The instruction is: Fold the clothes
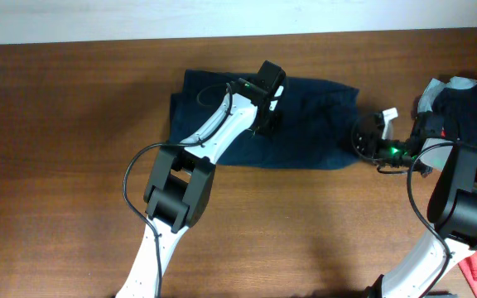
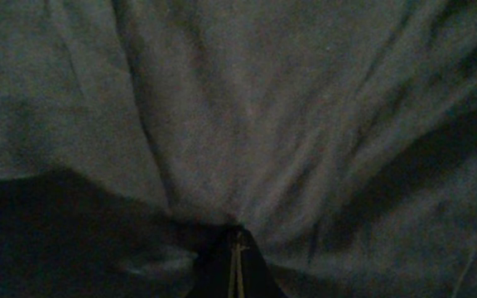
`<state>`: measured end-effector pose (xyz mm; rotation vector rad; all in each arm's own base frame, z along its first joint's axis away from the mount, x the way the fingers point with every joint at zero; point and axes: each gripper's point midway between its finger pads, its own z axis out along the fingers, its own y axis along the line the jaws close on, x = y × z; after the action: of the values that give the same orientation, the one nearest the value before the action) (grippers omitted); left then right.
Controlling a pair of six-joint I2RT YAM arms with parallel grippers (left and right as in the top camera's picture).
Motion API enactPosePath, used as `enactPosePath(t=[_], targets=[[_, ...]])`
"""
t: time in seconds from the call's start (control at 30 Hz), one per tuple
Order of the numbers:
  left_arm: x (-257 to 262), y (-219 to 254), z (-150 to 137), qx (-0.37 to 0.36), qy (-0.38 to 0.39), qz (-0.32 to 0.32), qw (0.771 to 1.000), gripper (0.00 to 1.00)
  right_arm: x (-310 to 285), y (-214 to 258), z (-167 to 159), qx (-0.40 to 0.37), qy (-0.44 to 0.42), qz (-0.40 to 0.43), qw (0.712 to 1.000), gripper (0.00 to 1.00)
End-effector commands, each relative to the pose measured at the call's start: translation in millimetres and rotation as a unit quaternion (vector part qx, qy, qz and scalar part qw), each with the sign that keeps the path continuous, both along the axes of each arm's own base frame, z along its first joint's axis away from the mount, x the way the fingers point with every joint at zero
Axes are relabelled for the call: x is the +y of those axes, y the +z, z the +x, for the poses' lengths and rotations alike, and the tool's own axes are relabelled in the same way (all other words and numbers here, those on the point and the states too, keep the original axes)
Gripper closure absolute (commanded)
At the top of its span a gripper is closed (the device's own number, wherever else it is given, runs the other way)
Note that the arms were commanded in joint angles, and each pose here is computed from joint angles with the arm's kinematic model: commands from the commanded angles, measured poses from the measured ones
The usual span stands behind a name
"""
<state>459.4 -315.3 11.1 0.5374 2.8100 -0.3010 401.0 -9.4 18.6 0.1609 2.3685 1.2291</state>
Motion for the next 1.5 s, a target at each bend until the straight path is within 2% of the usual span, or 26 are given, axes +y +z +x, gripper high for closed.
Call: enactPosePath(t=[0.0, 0.13, 0.47, 0.67, 0.9, 1.03, 1.17, 1.47], targets=[[7, -11, 3, 0.002, 0.010, 0.020, 1.000, 0.99, 0, -1, 4, -0.007, 0.000, 0.002, 1.000, 0.87], [7, -11, 3, 0.002, 0.011, 0.020, 1.000, 0.99, -10, 14, 21, -0.015, -0.011, -0.014, 1.000, 0.96], [6, -10, 6, -0.005, 0.011, 0.016, 1.000, 0.99, 9, 78, 56, -0.072, 0.034, -0.060, 0.995, 0.96], [3, 9, 18, -0.025, 0.016, 0.002, 1.000, 1.00, 43, 93, 55, -0.077, 0.096, -0.147, 0.981, 0.96], [8, 67, 46, -0.076, 0.033, -0.029, 0.996, 1.00, 85, 119, 44, -0.093, 0.174, -0.244, 0.950, 0.96], [31, 96, 61, -0.094, 0.057, -0.037, 0.993, 0.99, 113, 145, 39, -0.125, 0.205, -0.271, 0.932, 0.96], [71, 102, 75, -0.086, 0.095, -0.031, 0.991, 0.99, 140, 164, 35, -0.162, 0.230, -0.296, 0.913, 0.96], [182, 91, 90, -0.040, 0.204, -0.008, 0.978, 1.00, 195, 154, 22, -0.184, 0.280, -0.372, 0.866, 0.96]])
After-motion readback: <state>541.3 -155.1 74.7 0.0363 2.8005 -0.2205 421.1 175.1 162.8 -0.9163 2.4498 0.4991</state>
